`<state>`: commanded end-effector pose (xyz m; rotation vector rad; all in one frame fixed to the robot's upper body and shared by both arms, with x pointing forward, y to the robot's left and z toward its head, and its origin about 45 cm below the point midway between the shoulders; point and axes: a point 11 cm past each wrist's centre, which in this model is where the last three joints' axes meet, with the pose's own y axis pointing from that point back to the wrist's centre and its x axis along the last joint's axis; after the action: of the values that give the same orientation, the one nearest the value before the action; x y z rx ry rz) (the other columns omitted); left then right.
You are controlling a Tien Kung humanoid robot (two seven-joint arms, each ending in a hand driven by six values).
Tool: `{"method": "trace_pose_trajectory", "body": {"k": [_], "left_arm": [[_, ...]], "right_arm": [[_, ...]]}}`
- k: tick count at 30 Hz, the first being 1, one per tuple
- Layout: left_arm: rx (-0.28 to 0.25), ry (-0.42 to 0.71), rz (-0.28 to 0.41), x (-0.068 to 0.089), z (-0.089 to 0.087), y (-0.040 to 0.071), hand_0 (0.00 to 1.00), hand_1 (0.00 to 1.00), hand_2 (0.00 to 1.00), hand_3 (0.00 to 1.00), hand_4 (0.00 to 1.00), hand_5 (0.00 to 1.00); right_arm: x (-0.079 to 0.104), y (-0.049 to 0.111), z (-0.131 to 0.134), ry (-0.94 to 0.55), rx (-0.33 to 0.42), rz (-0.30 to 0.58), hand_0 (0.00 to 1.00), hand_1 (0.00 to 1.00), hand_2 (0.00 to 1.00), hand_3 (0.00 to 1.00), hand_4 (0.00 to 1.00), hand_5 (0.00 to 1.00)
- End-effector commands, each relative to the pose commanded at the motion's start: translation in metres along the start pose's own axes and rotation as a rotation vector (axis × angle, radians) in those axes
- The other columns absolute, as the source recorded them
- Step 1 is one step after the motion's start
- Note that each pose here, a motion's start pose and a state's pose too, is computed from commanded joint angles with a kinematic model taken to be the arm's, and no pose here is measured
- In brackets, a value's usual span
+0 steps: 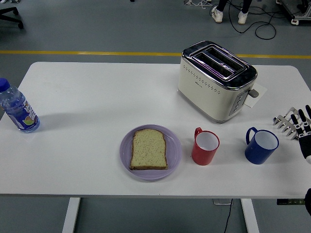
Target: Pick up the cup,pour liquid into bread,place the cup on the desk
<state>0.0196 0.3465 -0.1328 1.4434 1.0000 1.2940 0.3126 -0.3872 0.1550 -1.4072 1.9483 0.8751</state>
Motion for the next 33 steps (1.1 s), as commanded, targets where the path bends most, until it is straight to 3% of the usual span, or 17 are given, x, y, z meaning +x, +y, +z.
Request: {"method": "trace_pose_trajectory", "body": {"k": [8, 33], "left_arm": [[0.003, -0.002, 0.000, -0.0002, -0.0016, -0.0001, 0.632, 0.640, 0.652, 0.505, 0.240, 0.867], [-0.006, 0.002, 0.003, 0.0011, 0.0034, 0.0002, 0.632, 0.640, 0.650, 0.504, 0.240, 0.866]], "right_arm": [[0.0046, 0.0005, -0.0013, -0.016, 0.032, 0.022, 0.684, 0.597, 0.668, 0.639, 0.682, 0.346], [0.0030, -0.0017, -0.0019, -0.032, 0.039, 0.006, 0.669, 0.593, 0.662, 0.633, 0.674, 0.339]]}}
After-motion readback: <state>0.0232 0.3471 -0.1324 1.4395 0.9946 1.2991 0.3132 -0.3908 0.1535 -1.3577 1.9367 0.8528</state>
